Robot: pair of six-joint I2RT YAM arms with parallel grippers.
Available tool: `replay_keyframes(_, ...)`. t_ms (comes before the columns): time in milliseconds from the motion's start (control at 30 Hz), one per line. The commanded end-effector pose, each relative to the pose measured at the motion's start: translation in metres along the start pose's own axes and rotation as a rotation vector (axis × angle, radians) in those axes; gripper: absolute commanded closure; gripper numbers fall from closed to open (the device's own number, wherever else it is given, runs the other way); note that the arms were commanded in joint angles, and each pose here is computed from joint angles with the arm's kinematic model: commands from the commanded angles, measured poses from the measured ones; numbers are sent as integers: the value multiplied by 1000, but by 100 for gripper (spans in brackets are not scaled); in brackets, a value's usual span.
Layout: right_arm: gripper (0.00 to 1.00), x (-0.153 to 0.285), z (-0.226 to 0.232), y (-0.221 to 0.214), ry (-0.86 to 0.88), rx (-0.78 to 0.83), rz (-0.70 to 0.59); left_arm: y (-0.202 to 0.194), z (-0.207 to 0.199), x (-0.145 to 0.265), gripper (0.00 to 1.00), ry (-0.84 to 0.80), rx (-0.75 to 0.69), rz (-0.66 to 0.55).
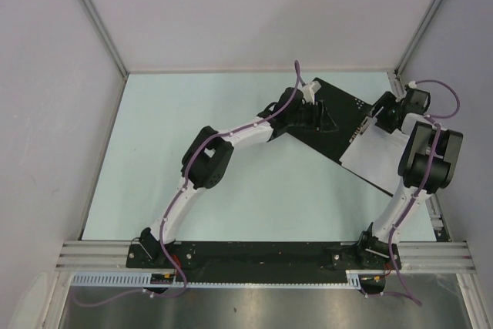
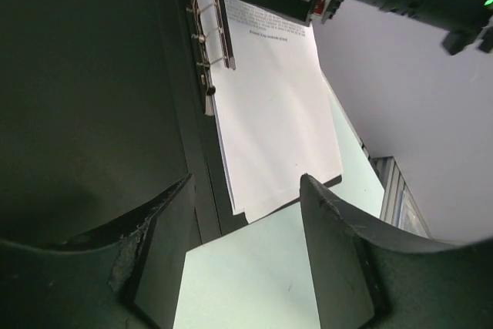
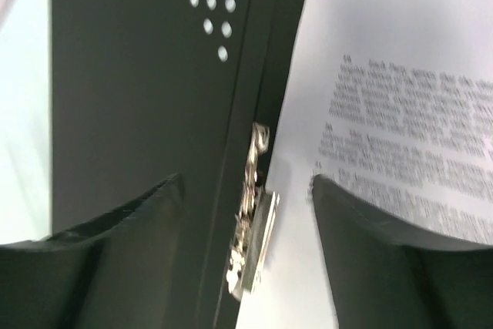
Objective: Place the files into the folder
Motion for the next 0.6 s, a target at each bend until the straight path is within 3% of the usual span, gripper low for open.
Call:
replay_keyframes(0,35,-10,25,30,196,-20,-59,16,-14,2,38,-55,-17,-49)
replay_keyframes(200,44,-24,18,34,221,-49,-54,13,-14,2,39,-59,-14,-39)
replay_keyframes(567,44,-33,19,39,263,-53,-43,15,-17,3,40,-71,-15,-45)
Point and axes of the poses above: each gripper's point midway between its finger pads, its own x axis back along the fingers, its own z axis along the line the jaws close on, y = z × x, the point moved 5 cm from there along x, back along the fingers, and after that the axes turned 12 degrees about -x, right-handed, at the moved point
